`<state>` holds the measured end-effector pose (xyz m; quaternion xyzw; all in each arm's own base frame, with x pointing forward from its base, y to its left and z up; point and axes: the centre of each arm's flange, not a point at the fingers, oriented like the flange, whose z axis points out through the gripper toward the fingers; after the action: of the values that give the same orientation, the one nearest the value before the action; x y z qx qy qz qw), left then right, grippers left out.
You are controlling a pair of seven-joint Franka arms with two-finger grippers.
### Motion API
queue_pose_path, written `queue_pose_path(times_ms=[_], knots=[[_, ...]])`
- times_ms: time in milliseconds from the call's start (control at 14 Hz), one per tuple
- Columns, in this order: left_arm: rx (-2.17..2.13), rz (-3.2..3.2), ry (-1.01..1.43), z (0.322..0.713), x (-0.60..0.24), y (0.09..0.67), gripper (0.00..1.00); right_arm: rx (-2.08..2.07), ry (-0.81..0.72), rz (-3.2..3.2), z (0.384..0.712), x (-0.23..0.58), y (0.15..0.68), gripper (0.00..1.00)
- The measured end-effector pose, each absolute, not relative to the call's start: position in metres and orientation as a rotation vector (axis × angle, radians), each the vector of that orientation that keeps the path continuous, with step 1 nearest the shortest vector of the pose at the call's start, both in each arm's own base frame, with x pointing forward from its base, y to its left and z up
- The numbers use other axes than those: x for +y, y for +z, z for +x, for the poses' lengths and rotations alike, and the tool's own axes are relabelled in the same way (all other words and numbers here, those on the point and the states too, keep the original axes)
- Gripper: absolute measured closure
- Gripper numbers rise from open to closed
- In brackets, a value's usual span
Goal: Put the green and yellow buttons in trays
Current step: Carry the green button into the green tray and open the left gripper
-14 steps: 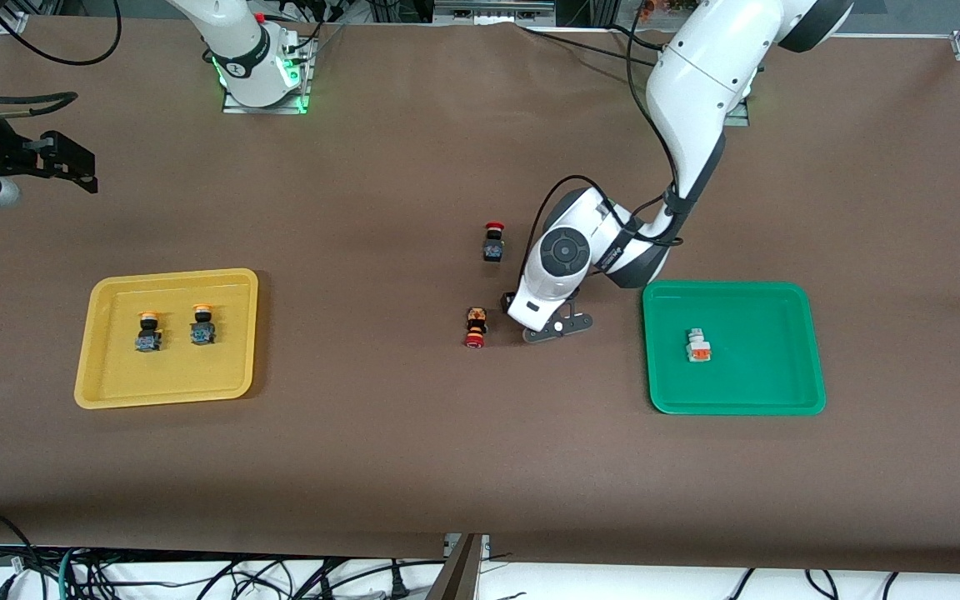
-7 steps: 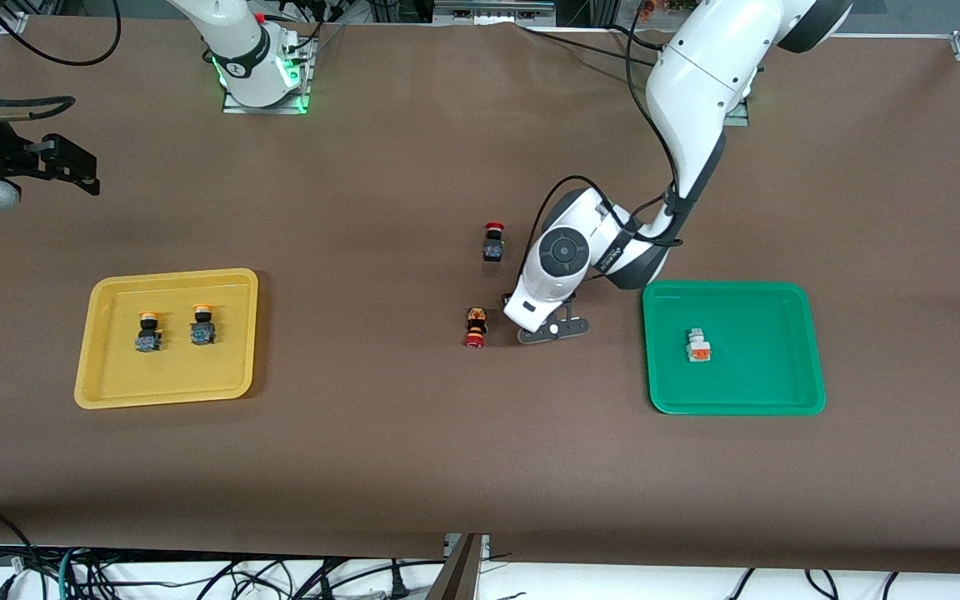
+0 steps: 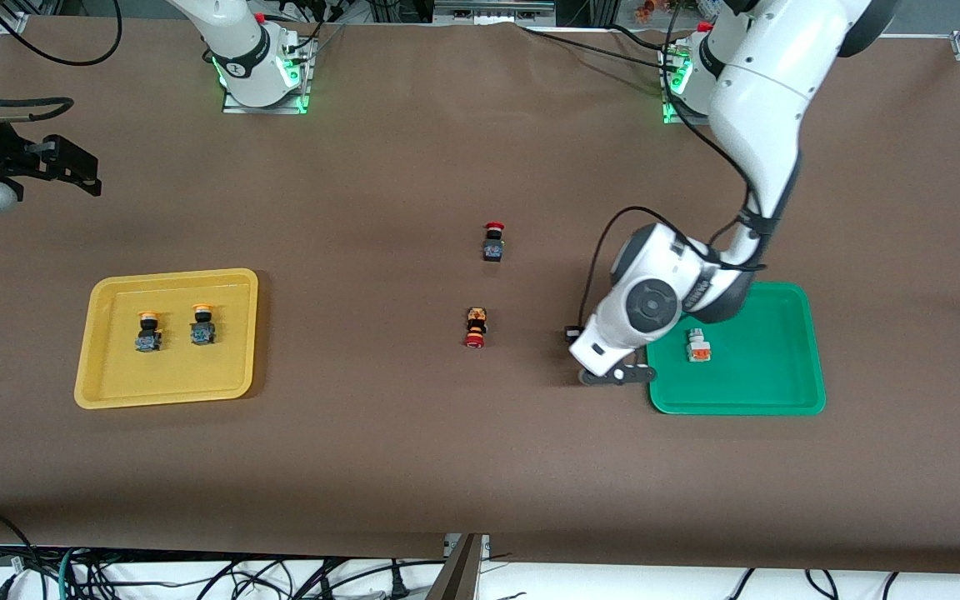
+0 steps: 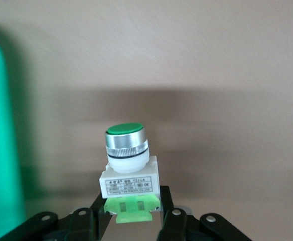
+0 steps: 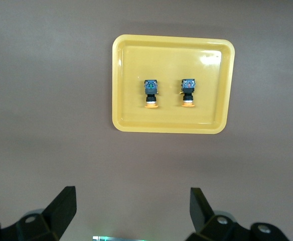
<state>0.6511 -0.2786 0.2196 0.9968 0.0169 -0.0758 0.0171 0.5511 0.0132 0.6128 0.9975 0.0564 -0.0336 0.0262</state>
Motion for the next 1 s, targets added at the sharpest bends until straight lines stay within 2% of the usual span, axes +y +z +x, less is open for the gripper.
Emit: queue_pose_path(times_ms=[143, 358, 645, 860, 1003], knots=[[-0.053, 3.115, -0.237, 0.669, -0.253, 0.243, 0.58, 0.174, -0.104, 3.083, 0.551, 0.013, 0.613, 0.0], [-0.224, 3.155, -0.291, 0.683, -0.197, 0.244, 0.58, 0.174, -0.103, 3.083, 0.551, 0.013, 0.613, 0.0], [-0.414, 3.108, -0.323, 0.705, -0.059, 0.261, 0.58, 0.174, -0.103, 3.083, 0.551, 0.013, 0.613, 0.0], [-0.414, 3.065, -0.387, 0.698, 0.025, 0.257, 0.58, 0.173, -0.103, 3.083, 0.551, 0.013, 0.613, 0.0], [-0.397, 3.024, -0.436, 0.687, 0.021, 0.242, 0.58, 0.172, -0.103, 3.083, 0.551, 0.013, 0.613, 0.0]])
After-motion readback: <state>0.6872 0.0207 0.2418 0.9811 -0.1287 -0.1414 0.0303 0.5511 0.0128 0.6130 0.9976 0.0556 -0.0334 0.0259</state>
